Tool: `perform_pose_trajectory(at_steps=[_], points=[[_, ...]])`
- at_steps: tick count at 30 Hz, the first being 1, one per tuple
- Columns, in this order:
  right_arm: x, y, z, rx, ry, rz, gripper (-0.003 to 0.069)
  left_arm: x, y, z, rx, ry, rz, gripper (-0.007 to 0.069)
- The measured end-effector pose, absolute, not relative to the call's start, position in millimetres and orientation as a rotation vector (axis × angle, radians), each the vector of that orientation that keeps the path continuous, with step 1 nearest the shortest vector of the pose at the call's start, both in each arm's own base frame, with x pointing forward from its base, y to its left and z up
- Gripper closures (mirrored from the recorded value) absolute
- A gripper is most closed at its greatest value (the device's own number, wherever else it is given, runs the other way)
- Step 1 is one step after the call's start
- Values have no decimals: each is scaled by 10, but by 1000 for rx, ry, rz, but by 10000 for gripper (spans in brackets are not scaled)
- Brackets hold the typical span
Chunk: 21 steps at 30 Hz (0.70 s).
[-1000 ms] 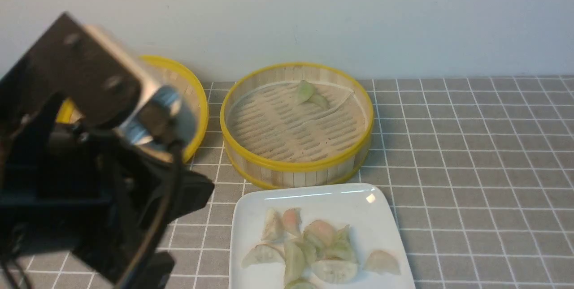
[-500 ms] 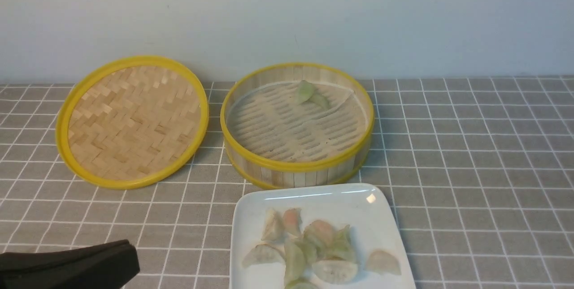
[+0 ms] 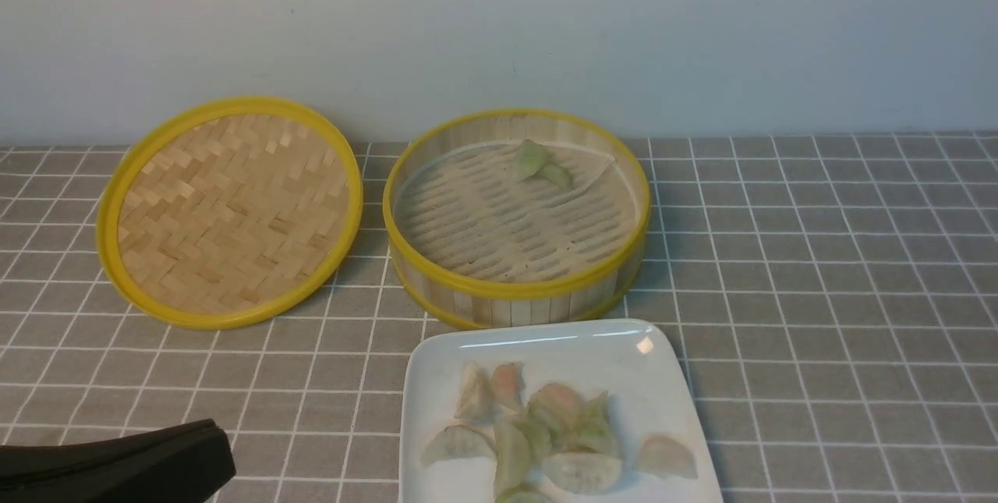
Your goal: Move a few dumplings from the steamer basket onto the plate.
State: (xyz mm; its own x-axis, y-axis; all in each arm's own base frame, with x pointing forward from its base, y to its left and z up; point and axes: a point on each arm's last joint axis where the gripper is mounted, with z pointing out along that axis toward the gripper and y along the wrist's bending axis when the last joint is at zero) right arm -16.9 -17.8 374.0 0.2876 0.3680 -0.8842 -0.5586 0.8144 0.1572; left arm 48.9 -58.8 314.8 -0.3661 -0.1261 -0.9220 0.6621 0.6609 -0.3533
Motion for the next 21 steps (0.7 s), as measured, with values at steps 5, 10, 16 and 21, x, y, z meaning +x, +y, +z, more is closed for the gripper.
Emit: perform_pose_trajectory(at_steps=[5, 10, 16, 21], points=[[-169, -178, 3740, -196, 1119, 624, 673, 489, -588, 3148, 432, 1762, -881, 630], [-169, -178, 3740, -196, 1119, 624, 673, 510, -575, 3119, 506, 1734, -779, 630], [-169, -178, 3740, -196, 1118, 624, 673, 589, -509, 2944, 586, 1694, -536, 630], [-169, -178, 3740, -197, 1118, 625, 673, 576, -307, 2562, 392, 1725, -372, 630]])
